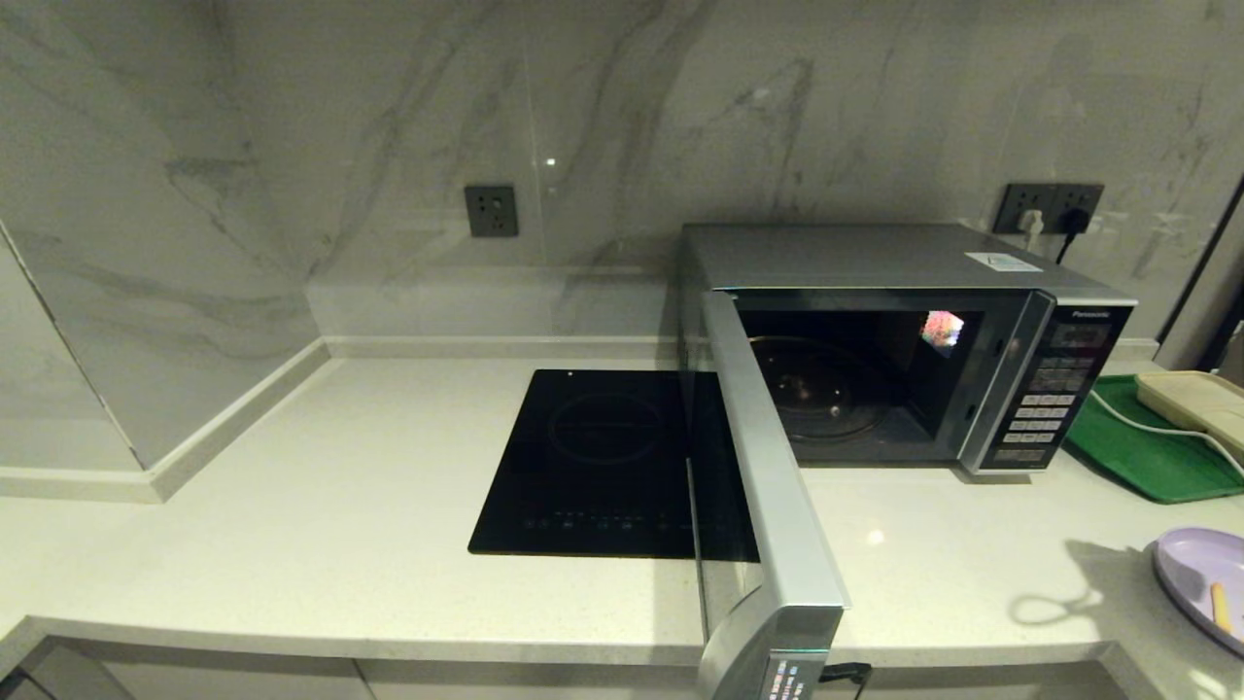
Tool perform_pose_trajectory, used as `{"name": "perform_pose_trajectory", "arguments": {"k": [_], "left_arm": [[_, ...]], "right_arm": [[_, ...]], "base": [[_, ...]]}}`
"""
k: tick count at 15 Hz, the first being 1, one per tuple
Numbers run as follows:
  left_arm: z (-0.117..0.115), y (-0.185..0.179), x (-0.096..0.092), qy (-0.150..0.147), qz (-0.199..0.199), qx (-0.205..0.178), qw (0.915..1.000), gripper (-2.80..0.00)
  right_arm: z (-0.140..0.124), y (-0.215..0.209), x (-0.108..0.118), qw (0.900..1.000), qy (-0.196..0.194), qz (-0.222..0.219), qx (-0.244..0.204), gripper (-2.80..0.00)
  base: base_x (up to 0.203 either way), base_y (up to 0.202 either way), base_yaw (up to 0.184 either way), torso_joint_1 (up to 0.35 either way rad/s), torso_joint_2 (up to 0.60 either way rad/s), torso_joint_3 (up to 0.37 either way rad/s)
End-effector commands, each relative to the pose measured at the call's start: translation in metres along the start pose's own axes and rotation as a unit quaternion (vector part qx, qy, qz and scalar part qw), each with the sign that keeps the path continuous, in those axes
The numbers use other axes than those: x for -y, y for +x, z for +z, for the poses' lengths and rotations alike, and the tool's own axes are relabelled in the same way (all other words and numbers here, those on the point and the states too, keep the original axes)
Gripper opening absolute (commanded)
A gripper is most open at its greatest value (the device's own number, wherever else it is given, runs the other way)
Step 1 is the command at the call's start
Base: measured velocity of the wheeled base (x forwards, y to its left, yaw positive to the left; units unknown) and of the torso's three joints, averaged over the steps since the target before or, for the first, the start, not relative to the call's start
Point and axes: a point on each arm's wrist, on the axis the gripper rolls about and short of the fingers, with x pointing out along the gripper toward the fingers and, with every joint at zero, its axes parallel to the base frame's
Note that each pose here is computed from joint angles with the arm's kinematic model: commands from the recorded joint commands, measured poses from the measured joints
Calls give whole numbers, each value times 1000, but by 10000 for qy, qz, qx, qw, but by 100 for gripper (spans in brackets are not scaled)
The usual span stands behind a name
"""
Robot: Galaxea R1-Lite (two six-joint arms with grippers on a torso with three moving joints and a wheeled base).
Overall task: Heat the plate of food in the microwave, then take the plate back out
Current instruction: Put the plate in the microwave oven
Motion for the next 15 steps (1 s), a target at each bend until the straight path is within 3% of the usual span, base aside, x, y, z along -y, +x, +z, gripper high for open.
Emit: {"name": "perform_pose_trajectory", "arguments": {"k": [1, 6, 10, 11, 13, 15], "left_arm": [[0, 0, 0, -3, -1, 3, 10000, -280], [0, 0, 0, -3, 4, 3, 10000, -280], [0, 0, 0, -6, 25, 5, 10000, -280], [0, 0, 0, -3, 26, 5, 10000, -280], [0, 0, 0, -3, 22, 4, 10000, -280], [0, 0, 0, -3, 34, 5, 10000, -280]], "right_arm": [[12, 19, 6, 9971, 327, -266, -639, -280], [36, 74, 46, 9822, 1152, -542, -1383, -280], [64, 124, 87, 9735, 1441, -621, -1662, -280], [66, 137, 92, 9718, 1443, -642, -1753, 0], [71, 154, 106, 9677, 1584, -674, -1840, 0], [71, 140, 113, 9687, 1693, -490, -1746, 0]], "base": [[0, 0, 0, 0, 0, 0], [0, 0, 0, 0, 0, 0], [0, 0, 0, 0, 0, 0], [0, 0, 0, 0, 0, 0], [0, 0, 0, 0, 0, 0], [0, 0, 0, 0, 0, 0]]}}
